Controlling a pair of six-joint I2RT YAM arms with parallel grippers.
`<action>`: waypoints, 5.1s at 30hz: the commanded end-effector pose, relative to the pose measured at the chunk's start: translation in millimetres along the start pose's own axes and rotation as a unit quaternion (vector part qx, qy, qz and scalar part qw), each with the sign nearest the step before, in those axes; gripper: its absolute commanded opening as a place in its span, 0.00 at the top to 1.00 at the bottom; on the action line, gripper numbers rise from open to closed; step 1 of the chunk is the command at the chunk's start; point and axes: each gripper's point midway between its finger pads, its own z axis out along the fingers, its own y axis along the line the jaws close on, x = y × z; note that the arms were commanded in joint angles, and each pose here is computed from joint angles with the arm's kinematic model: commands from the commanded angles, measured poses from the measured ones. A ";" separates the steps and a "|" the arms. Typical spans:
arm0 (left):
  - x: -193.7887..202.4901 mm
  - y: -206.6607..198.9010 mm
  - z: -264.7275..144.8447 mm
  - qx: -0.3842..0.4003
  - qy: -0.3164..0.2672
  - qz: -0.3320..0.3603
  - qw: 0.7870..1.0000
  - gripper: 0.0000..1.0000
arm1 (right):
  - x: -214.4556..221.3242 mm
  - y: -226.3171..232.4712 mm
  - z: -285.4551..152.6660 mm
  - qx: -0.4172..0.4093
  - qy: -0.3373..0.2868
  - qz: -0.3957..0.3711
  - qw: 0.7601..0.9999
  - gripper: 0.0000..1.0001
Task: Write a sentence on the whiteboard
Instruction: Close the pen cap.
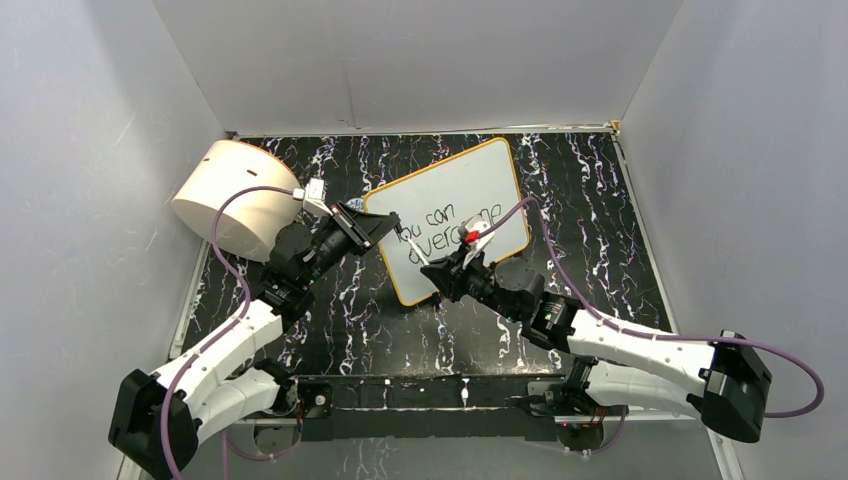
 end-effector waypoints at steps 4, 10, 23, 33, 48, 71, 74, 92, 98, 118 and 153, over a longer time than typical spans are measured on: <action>-7.2 -20.0 7.0 0.029 -0.019 -0.010 0.999 1.00 | -30.3 7.9 6.1 -0.006 -0.057 -0.004 0.998 1.00; -3.0 -19.9 10.0 0.032 -0.012 -0.015 0.999 1.00 | -28.8 5.9 7.5 0.001 -0.054 -0.006 0.999 1.00; 4.4 -20.4 9.5 0.038 -0.002 -0.019 0.999 1.00 | -32.4 0.4 8.2 0.018 -0.060 0.000 0.998 1.00; 3.1 -14.8 11.6 0.030 -0.009 -0.013 0.999 1.00 | -28.7 4.5 8.7 0.008 -0.047 0.000 0.999 1.00; 1.7 -12.4 10.0 0.028 -0.016 -0.007 0.999 1.00 | -29.2 4.1 6.9 0.008 -0.049 0.002 0.999 1.00; 10.0 -13.3 12.0 0.035 0.005 0.000 0.999 1.00 | -33.0 1.8 6.6 0.017 -0.060 0.012 0.998 1.00; 11.1 -12.0 12.5 0.034 0.006 0.005 0.999 1.00 | -34.4 1.9 7.0 0.017 -0.061 0.013 0.998 1.00; 21.6 -19.9 10.0 0.053 0.017 0.008 0.998 1.00 | -43.1 -9.7 8.3 0.052 -0.097 0.051 0.993 1.00; 27.3 -22.0 9.8 0.059 0.020 0.015 0.998 1.00 | -58.4 -11.8 5.0 0.057 -0.138 0.077 0.986 1.00; 79.9 -26.8 -4.1 0.105 0.089 0.042 0.990 1.00 | -95.8 -5.3 -9.4 0.025 -0.224 0.084 0.971 1.00; 130.8 27.9 -20.3 -0.001 0.155 0.034 0.987 1.00 | -98.1 -20.6 -12.8 -0.020 -0.228 0.051 0.972 1.00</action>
